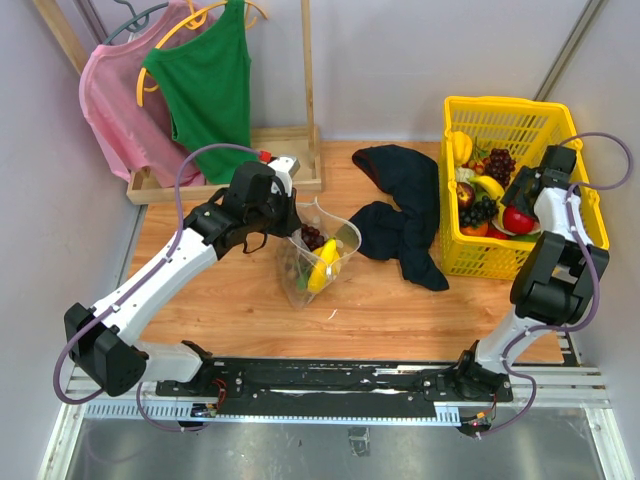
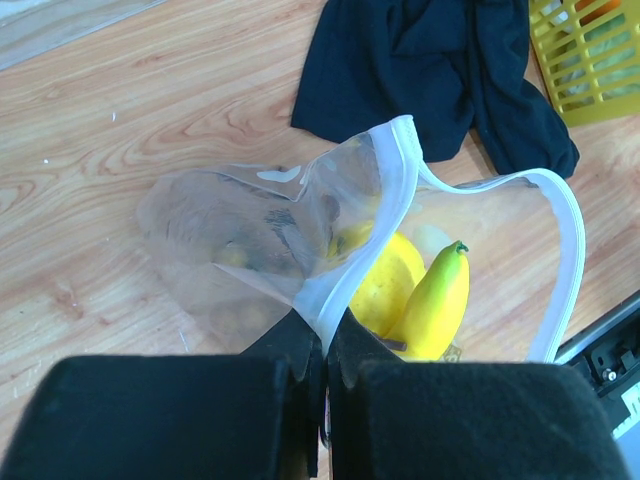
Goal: Place the food in the zip-top bag and seal the zipper
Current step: Pick up the fake fruit from the bin.
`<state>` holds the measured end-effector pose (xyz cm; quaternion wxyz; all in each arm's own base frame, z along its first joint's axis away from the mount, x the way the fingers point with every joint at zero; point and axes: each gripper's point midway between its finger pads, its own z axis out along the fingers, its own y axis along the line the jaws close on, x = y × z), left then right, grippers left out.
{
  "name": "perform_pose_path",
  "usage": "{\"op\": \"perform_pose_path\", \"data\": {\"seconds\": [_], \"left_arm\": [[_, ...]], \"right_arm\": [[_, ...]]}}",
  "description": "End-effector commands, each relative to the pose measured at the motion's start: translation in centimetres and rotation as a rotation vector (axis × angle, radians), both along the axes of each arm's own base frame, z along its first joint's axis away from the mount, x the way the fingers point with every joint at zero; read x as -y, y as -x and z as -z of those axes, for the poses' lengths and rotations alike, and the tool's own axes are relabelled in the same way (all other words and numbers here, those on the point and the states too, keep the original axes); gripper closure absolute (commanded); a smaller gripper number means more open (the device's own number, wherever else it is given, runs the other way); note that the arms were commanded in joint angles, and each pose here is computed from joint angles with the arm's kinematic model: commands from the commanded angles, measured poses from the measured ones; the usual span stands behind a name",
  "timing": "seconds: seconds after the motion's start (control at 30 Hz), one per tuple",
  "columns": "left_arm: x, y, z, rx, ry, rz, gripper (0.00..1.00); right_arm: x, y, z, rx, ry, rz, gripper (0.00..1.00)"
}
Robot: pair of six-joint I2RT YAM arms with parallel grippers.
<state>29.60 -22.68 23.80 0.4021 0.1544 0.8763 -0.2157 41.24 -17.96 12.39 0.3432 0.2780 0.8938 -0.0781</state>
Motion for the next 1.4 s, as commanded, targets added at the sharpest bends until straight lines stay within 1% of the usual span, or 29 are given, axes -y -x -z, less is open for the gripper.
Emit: {"op": "perform_pose_path", "data": {"seconds": [0.0,0.17,0.23,0.4,0.47,0.77,0.83,1.03,1.23,1.37], "left_arm": [[0.3,-0.7,-1.5,0.052,0.049,0.002,1.00],[0.3,-0.6,-1.6,0.055,0.056,0.007,1.00],[0.4,-0.5,-1.7,0.055,0.059,0.011,1.00],[0.5,-0.5,-1.6,0.052,0.066,0.018,1.00],[0.6,-0.4,-1.5,0.048,0.069,0.021,1.00],[1.3,-0.4,-1.4,0.032,0.091,0.042,1.00],[1.4,-0.5,-1.3,0.027,0.090,0.044,1.00],[1.7,-0.7,-1.2,0.011,0.082,0.051,1.00],[2.0,-0.8,-0.7,-0.024,0.070,0.053,1.00],[2.1,-0.9,-0.5,-0.047,0.074,0.043,1.00]], "right_arm": [[0.3,0.6,-2.3,0.055,0.016,0.005,0.33],[-0.2,1.0,-3.9,0.085,0.021,-0.002,0.53],[-0.7,1.1,-4.5,0.094,0.013,-0.009,0.60],[-2.7,1.4,-6.6,0.138,-0.010,-0.050,0.70],[-3.8,1.5,-7.7,0.158,-0.012,-0.071,0.73],[-8.1,3.1,-14.2,0.280,-0.002,-0.181,0.79],[-9.9,3.4,-15.9,0.314,-0.010,-0.230,0.81],[-16.3,4.7,-19.4,0.400,-0.011,-0.398,0.83],[-23.4,6.3,-20.8,0.453,-0.046,-0.579,0.83],[-28.5,7.3,-21.2,0.507,-0.107,-0.698,0.83]]}}
